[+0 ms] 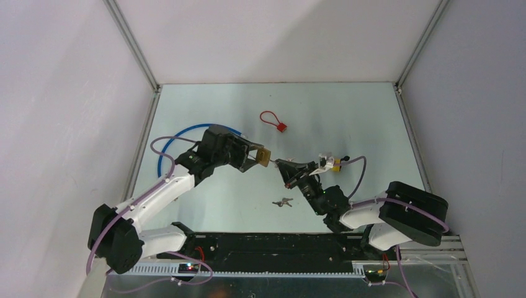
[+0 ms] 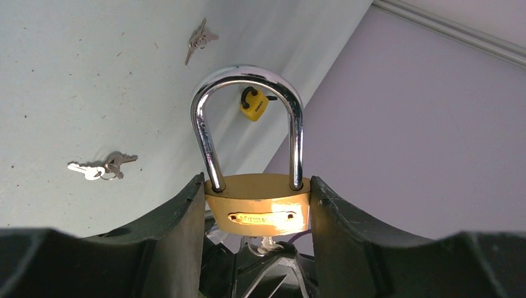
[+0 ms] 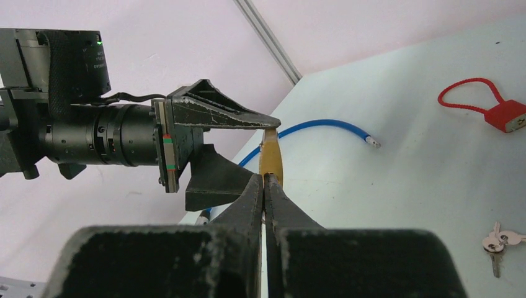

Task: Unlock with the key

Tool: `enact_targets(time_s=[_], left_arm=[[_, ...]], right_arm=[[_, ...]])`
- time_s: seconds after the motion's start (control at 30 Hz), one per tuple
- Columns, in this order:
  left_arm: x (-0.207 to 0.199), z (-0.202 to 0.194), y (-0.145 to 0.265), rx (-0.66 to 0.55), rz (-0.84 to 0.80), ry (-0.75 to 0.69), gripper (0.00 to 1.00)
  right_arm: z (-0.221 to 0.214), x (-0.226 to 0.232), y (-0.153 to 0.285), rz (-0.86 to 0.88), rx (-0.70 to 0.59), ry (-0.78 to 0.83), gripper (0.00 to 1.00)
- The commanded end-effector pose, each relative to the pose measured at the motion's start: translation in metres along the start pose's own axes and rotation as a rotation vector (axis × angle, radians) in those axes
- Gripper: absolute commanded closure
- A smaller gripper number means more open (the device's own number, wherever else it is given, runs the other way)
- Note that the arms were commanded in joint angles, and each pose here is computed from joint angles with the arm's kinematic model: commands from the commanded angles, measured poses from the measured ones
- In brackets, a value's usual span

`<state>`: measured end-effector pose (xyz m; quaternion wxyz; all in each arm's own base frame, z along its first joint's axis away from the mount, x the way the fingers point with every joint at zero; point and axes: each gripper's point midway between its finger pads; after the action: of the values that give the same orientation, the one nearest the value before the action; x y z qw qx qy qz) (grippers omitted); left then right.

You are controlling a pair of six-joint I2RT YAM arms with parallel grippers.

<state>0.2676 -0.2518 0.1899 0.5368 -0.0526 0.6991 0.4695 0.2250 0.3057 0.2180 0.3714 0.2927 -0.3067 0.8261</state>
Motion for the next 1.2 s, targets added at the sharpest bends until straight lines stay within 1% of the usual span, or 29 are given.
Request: enact_targets(time_s=[0.0, 0.17, 0.4, 0.73, 1.0, 1.17], left_arm=[[-0.053, -0.032, 0.031, 0.149, -0.217, -0.031, 1.0], [-0.053, -0.032, 0.03, 0.15, -0.219, -0.049, 1.0], [-0.05, -0.03, 0.029, 0.137, -0.214, -0.034, 1.0], [-0.063, -0.028, 0.032, 0.131, -0.276, 0.015, 1.0], [-0.063, -0.027, 0.035, 0.119, -0.294, 0.012, 1.0], [-0.06, -0.027, 0.035, 0.107, -0.289, -0.059, 1.0]], right_arm=[[-0.007, 0.001, 0.001, 0.053, 0.069, -0.027, 1.0], [-0.007, 0.006, -0.002, 0.097, 0.1, -0.034, 1.0], [-0.01, 0.006, -0.006, 0.1, 0.106, -0.036, 1.0], [-0.035, 0.0, 0.001, 0.035, 0.119, 0.007, 1.0], [-0.029, -0.011, 0.002, -0.004, 0.098, -0.01, 1.0], [-0.017, -0.009, -0.004, 0.019, 0.103, -0.049, 1.0]])
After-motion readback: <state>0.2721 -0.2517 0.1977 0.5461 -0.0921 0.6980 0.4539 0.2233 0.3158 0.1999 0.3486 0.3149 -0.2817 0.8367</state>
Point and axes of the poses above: each gripper's point midway between its finger pads, its own y axis back along the fingers, its own x axis along the line the jaws close on, z = x × y, and after that the axes turned 10 degrees about -y, right-handed
